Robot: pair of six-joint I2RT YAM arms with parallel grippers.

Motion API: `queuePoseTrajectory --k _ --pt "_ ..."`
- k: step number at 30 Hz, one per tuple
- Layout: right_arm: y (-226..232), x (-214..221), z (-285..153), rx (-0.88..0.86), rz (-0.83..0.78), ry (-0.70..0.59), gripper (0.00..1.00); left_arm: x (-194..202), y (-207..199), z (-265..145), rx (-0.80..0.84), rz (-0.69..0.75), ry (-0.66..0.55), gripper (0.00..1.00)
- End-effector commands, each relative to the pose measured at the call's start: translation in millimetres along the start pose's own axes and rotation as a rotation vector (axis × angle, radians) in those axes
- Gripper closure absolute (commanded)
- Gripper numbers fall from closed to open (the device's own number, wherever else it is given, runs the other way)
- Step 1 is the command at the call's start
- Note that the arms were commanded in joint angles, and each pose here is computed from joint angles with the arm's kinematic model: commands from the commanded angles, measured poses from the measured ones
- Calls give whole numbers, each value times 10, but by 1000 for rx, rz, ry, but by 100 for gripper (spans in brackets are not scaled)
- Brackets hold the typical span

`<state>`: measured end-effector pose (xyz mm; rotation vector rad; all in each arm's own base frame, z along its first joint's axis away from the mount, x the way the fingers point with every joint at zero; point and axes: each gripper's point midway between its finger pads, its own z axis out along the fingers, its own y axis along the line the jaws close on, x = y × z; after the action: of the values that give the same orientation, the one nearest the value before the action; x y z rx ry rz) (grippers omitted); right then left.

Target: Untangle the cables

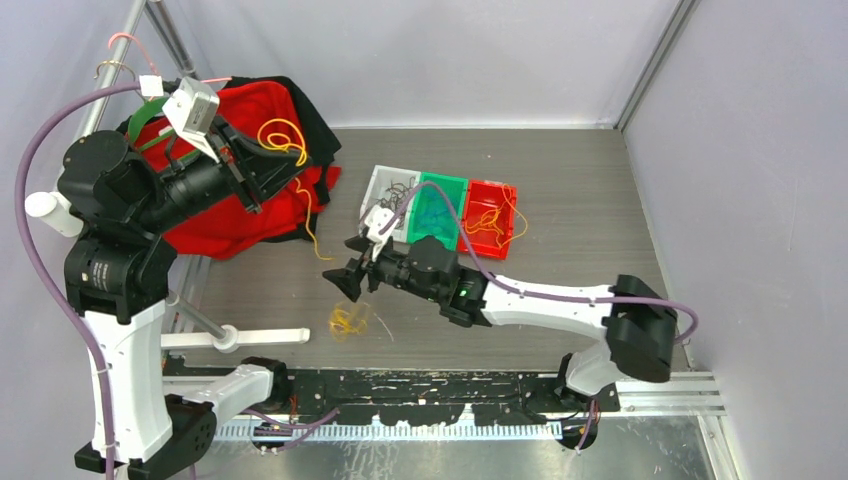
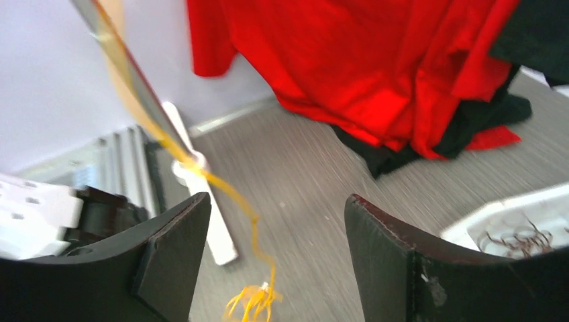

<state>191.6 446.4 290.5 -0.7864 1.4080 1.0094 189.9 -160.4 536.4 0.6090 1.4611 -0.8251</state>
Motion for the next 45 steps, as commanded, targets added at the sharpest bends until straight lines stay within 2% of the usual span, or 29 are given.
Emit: queuePoseTrajectory --k 1,4,6,10,12,22,31,36,38,40,43,45 --pt "-283 -22 147 134 -102 -46 24 -145 -232 -97 71 2 -34 100" --pt "-274 171 150 113 -121 -15 25 -204 -322 -123 105 -11 -41 100" --pt "-319 307 145 132 -114 15 30 -263 -358 -130 115 -21 -56 100" --pt "-414 609 76 166 -68 54 49 -367 -391 -114 131 -37 -80 100" --pt "-434 814 28 167 -24 76 55 -436 -397 -111 131 -35 -93 100" --pt "-555 1873 -163 209 103 215 61 -1028 -639 -338 129 114 -266 100" --pt "-642 2207 -451 267 159 246 62 -1665 -962 -838 55 382 -541 100" --pt "-697 2268 -658 305 190 230 62 -1888 -1065 -1040 15 460 -652 100" --pt "-677 2228 -722 300 212 207 59 -1883 -1068 -1032 22 450 -649 100" --pt "-642 2090 -750 287 233 171 50 -1794 -1034 -953 42 413 -612 100" --pt "-560 1706 -741 252 236 117 35 -1518 -850 -723 60 317 -515 100" --pt "-493 1387 -706 222 213 93 30 -1276 -717 -571 68 256 -441 100"
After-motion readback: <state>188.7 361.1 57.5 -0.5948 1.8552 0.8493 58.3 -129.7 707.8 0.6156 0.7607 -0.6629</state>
